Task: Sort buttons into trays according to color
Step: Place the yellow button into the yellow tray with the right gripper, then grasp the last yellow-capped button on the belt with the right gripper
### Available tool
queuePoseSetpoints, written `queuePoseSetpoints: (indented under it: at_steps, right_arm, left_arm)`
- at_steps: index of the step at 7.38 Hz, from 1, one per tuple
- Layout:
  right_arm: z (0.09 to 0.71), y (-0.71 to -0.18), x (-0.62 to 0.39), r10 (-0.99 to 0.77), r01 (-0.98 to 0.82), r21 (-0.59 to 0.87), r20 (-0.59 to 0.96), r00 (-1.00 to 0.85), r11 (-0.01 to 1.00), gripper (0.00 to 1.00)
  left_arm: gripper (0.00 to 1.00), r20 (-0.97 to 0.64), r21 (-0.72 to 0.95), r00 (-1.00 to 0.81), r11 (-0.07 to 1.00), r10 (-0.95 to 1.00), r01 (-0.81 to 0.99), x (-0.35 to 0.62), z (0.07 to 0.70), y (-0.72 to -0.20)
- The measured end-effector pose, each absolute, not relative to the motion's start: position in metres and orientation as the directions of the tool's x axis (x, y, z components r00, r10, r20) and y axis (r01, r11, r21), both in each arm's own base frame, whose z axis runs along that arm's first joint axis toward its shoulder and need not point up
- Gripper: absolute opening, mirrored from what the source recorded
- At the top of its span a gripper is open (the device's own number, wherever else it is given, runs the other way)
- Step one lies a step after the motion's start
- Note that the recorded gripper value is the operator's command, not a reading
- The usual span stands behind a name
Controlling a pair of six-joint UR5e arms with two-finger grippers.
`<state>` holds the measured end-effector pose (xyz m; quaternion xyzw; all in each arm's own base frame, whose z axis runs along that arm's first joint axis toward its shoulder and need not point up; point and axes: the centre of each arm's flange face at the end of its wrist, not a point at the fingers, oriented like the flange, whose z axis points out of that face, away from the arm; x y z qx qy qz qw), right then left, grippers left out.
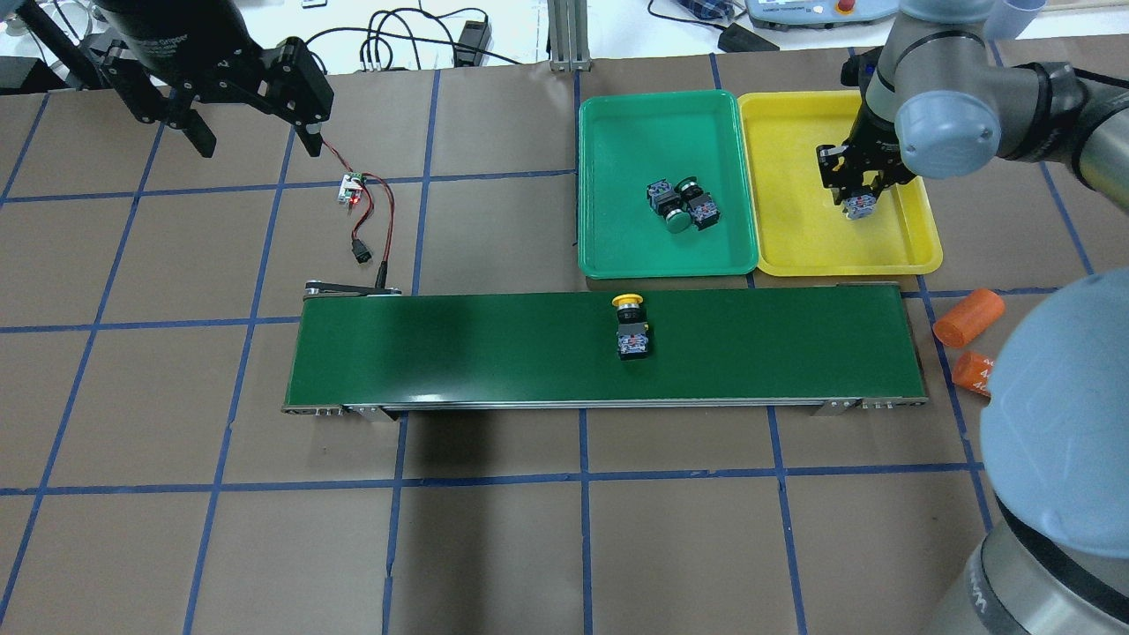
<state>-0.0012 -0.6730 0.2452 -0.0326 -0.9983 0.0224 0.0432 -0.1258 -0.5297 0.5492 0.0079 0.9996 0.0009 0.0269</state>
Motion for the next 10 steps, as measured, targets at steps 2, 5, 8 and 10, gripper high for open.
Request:
queuePoseSetpoints:
  at_steps: [2,5,8,10]
  right_arm:
    - [0.253,-0.668,-0.001,0.072,0.068,-0.050,0.083,-0.994,0.996,1.00]
    - [0.348,-0.606,0.059,0.057,0.057,0.057,0.007,-0.998,0.997,1.00]
    - [0.368,-0.534,0.148,0.035,0.034,0.112,-0.008,-0.999,0.993,0.99]
    - [0.337,-0.512,0.192,0.009,0.009,0.118,-0.003,-1.000,0.993,1.00]
  left_arm:
    - [1.00,-0.056,-0.002,-0.998,1.000,0.019,0.019,-0.126,0.552,-0.528]
    - [1.00,-0.057,-0.003,-0.998,1.000,0.020,0.020,-0.126,0.552,-0.528]
    - [1.00,-0.057,-0.003,-0.998,1.000,0.020,0.020,-0.125,0.553,-0.528]
    - [1.00,-0.056,-0.003,-0.998,1.000,0.020,0.020,-0.126,0.552,-0.528]
